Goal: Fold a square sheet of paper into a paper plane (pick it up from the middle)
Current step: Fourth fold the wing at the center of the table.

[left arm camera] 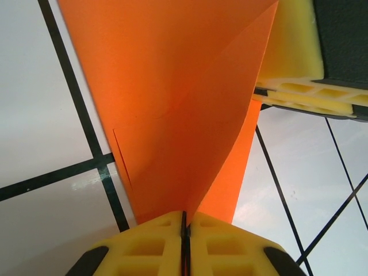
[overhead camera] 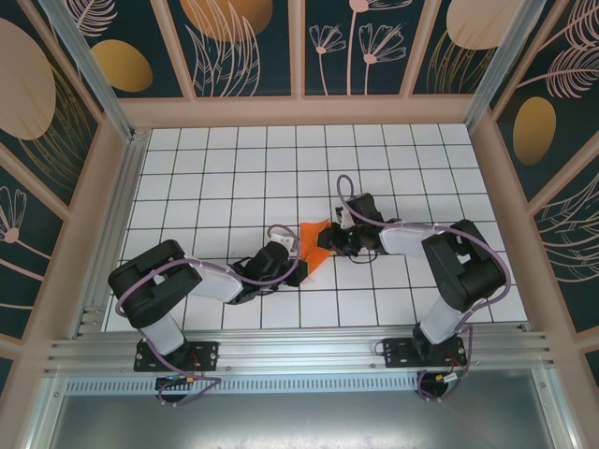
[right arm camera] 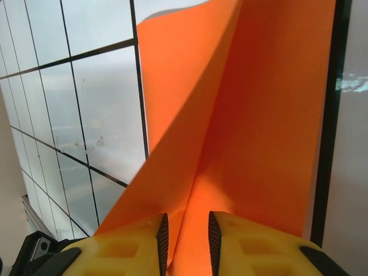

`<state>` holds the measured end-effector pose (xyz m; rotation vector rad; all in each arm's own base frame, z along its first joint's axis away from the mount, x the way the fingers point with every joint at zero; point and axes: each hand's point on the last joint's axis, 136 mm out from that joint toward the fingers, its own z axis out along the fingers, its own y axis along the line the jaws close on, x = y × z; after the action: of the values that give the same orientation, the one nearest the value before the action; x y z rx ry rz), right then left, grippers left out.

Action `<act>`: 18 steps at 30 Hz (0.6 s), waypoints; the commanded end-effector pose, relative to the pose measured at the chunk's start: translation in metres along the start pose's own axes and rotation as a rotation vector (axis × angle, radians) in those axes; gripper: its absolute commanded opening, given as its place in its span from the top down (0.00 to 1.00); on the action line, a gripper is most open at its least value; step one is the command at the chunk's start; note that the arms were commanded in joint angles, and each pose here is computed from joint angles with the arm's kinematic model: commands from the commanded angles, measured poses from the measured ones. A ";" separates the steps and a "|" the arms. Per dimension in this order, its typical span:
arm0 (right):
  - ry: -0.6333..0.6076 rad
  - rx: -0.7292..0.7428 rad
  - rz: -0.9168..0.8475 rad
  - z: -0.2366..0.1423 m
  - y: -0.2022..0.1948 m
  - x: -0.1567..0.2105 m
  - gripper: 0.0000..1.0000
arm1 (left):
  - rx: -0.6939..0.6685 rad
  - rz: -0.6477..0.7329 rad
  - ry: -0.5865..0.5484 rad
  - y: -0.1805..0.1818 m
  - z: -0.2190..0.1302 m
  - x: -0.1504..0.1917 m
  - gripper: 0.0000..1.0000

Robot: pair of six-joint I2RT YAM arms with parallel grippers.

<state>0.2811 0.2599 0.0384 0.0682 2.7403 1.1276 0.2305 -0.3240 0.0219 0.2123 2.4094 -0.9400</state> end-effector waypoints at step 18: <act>0.037 0.123 0.000 0.016 -0.017 0.002 0.58 | 0.115 -0.073 -0.084 -0.027 -0.011 -0.039 0.60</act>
<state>0.2847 0.2636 0.0262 0.0667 2.7953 1.0485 0.2416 -0.3286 0.0488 0.1474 2.3449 -1.0527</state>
